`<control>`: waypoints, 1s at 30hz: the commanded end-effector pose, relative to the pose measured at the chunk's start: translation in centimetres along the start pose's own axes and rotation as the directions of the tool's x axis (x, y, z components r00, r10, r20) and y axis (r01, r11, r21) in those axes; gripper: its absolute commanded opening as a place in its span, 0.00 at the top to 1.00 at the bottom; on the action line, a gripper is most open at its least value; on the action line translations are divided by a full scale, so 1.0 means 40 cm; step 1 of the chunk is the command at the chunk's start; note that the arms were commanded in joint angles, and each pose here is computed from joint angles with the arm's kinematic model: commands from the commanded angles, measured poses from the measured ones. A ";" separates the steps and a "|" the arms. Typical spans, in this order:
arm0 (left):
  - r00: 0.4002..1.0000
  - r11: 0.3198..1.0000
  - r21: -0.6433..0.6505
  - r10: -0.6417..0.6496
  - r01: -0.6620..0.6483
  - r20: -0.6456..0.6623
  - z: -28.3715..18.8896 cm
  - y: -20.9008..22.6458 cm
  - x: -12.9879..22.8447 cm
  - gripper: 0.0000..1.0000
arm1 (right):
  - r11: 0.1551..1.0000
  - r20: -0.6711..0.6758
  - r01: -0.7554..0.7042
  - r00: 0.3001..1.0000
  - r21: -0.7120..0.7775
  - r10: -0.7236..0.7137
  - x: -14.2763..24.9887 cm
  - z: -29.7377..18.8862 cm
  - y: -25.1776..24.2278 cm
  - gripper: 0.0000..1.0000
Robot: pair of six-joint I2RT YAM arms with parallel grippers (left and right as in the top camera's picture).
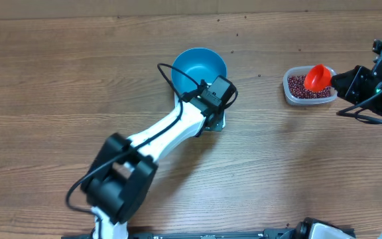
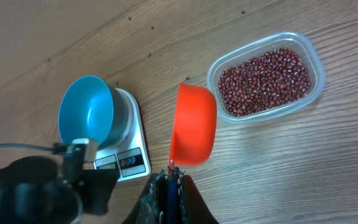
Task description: Scoop item into bowl and weigh 150g on scale
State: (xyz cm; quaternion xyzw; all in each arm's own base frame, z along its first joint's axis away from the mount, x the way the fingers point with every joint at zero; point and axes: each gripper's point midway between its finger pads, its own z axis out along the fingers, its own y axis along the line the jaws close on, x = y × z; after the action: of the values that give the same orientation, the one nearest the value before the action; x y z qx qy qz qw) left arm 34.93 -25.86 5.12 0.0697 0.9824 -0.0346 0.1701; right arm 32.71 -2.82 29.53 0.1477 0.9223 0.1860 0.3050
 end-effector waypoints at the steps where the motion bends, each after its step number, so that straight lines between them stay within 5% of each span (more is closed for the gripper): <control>1: 0.991 0.990 0.120 0.053 -0.068 0.125 -0.167 -0.045 -0.065 0.96 | 1.000 0.023 0.015 1.000 0.006 -0.015 -0.015 -0.013 0.002 0.96; 14: 0.924 0.950 0.126 0.238 -0.285 0.301 -0.450 0.016 -0.060 0.96 | 1.000 0.022 0.014 1.000 0.006 -0.014 -0.014 -0.013 0.002 0.96; 24: 0.928 0.945 0.095 0.282 -0.313 0.244 -0.418 0.039 -0.041 0.96 | 1.000 0.022 0.014 1.000 0.006 -0.014 -0.014 -0.013 0.002 0.96; 30: 0.969 0.974 0.103 0.186 -0.204 0.162 -0.310 0.017 -0.045 0.96 | 1.000 0.022 0.014 1.000 0.006 -0.014 -0.014 -0.013 0.002 0.96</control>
State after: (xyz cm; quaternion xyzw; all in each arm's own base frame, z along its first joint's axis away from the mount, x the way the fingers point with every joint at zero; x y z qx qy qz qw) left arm 32.02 -23.69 19.33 0.2005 0.9395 -0.0790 0.2664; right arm 32.71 -2.82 29.53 0.1477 0.9223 0.1861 0.3048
